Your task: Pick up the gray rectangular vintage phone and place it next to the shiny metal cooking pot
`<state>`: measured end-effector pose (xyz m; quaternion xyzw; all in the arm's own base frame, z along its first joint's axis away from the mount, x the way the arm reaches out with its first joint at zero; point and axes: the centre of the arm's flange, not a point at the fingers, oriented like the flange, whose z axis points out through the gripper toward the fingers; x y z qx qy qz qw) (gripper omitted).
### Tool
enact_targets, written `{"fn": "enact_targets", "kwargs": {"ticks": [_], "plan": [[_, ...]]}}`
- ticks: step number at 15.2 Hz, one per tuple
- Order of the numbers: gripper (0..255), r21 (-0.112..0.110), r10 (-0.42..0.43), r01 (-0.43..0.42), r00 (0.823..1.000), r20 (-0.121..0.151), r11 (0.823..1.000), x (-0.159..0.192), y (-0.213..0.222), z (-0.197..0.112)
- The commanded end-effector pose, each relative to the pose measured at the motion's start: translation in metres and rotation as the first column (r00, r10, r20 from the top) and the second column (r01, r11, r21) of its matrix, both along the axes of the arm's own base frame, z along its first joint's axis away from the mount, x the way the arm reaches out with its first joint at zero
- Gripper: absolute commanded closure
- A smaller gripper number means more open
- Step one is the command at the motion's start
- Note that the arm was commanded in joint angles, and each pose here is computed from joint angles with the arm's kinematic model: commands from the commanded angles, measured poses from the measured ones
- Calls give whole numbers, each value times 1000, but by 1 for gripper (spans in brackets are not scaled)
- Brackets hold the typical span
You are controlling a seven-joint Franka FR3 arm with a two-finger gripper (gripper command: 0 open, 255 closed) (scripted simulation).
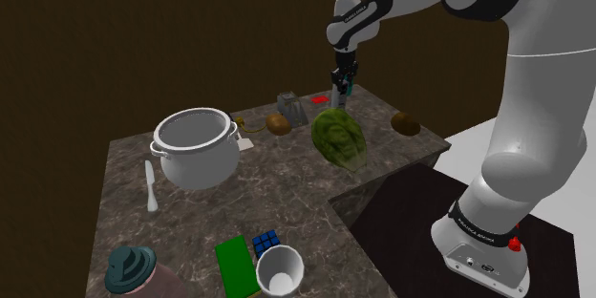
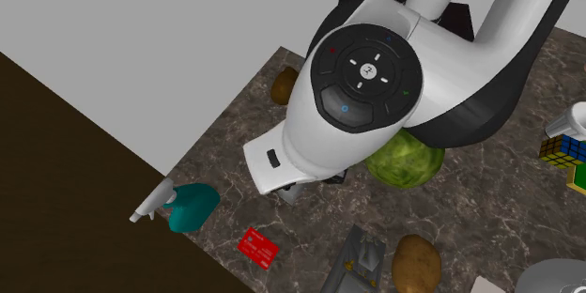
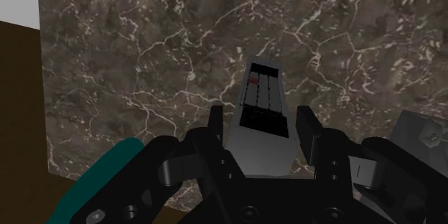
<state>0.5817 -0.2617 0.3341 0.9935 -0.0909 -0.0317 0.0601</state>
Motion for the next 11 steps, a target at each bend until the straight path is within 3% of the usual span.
{"fn": "enact_targets", "kwargs": {"ticks": [1, 8, 11], "plan": [[255, 0, 0, 0, 1000, -1, 1000, 0, 0, -1], [255, 0, 0, 0, 1000, -1, 1000, 0, 0, -1], [255, 0, 0, 0, 1000, -1, 1000, 0, 0, 15]]}}
